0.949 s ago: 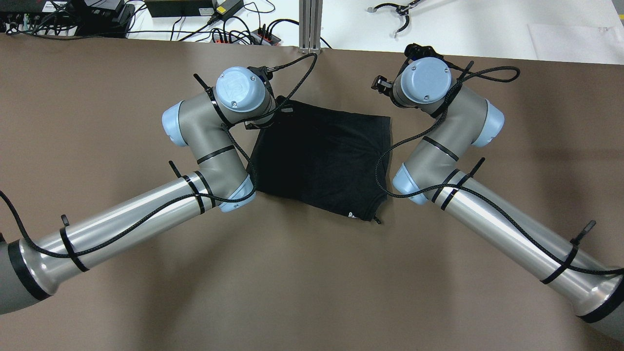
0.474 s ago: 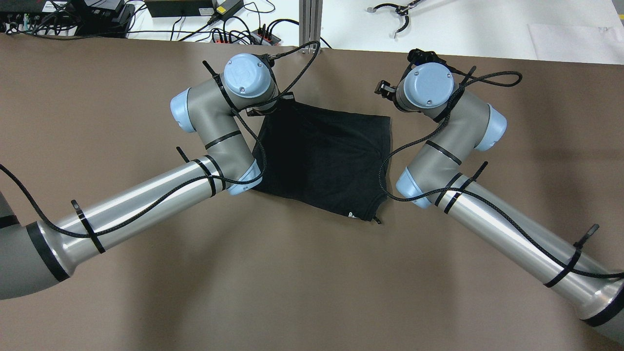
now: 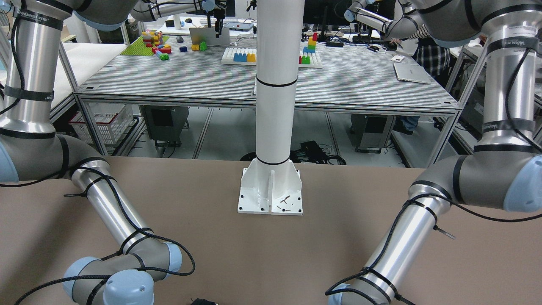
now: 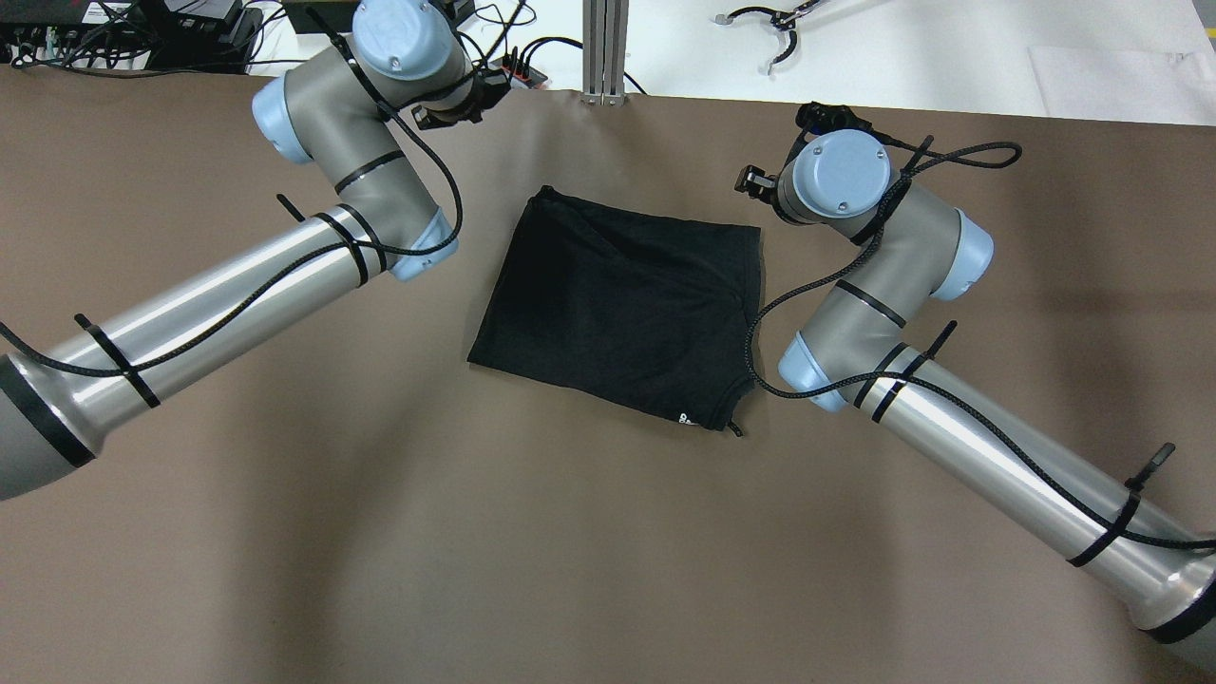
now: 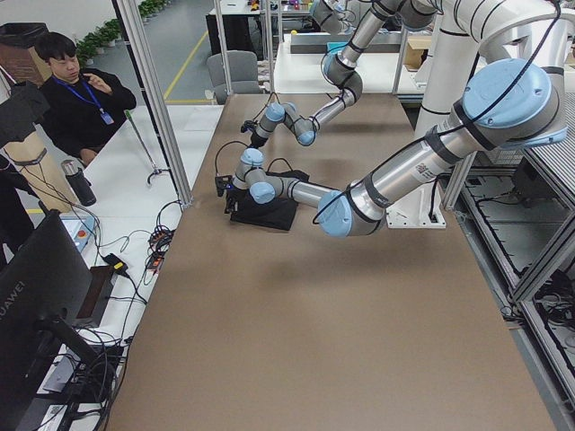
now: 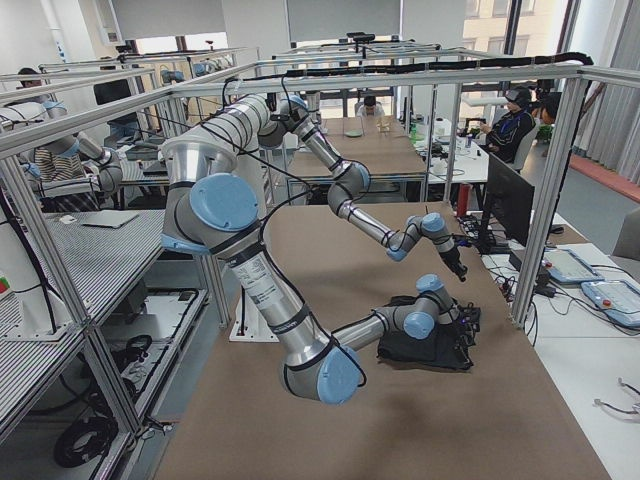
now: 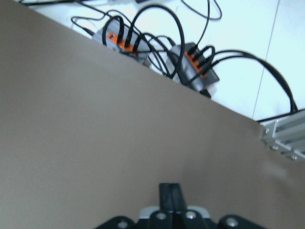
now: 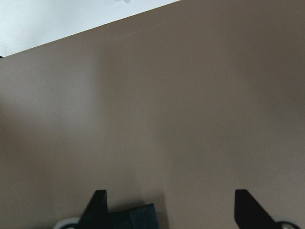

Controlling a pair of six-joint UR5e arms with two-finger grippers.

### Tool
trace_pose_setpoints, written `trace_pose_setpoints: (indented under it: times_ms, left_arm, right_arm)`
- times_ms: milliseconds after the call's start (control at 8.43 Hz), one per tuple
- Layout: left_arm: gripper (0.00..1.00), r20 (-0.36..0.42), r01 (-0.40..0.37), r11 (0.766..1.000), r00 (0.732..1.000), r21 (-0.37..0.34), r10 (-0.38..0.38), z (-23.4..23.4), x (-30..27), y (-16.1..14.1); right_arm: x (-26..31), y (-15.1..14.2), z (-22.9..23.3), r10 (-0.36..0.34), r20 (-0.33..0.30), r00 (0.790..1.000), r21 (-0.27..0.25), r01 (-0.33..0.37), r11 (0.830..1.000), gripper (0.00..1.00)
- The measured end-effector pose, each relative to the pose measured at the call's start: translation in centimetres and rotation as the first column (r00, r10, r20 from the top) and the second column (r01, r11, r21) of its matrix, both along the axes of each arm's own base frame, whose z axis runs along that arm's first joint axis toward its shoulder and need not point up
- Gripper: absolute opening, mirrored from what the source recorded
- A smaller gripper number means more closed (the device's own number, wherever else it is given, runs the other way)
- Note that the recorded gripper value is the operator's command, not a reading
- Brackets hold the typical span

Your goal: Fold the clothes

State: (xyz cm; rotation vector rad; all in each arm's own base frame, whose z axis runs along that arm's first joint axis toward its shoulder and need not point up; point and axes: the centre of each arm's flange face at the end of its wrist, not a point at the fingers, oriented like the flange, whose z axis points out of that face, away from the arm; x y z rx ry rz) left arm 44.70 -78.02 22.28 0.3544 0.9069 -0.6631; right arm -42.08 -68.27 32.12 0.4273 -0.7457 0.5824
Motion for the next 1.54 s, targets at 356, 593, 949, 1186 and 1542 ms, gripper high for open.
trace_pose_setpoints:
  times_ms: [356, 593, 949, 1186, 1542]
  left_arm:
    - [0.95, 0.011, -0.025, 0.997, 1.000, 0.070, 0.024, 1.4, -5.7, 0.0]
    - [0.95, 0.112, -0.106, 0.986, 0.989, 0.131, 0.092, 7.7, -11.0, 1.2]
    - [0.95, 0.323, -0.232, 0.958, 0.931, 0.170, 0.168, 21.0, -26.0, 4.0]
    - [0.95, 0.478, -0.326, 0.933, 0.851, 0.153, 0.219, 27.0, -36.8, 6.6]
    - [0.95, 0.659, -0.434, 0.899, 0.691, 0.051, 0.297, 31.6, -51.9, 12.0]
  right_arm:
    - [2.1, 1.4, 2.0, -0.117, -0.097, 0.988, 0.067, 0.124, 0.990, 0.95]
    - [6.8, 2.4, 6.8, -0.242, -0.217, 0.946, 0.091, 0.266, 0.960, 0.95]
    - [20.7, 4.9, 14.5, -0.364, -0.423, 0.830, 0.041, 0.419, 0.907, 0.95]
    - [31.6, 8.5, 18.1, -0.416, -0.545, 0.728, -0.020, 0.484, 0.875, 0.95]
    - [48.0, 15.8, 23.2, -0.453, -0.665, 0.594, -0.119, 0.514, 0.849, 0.95]
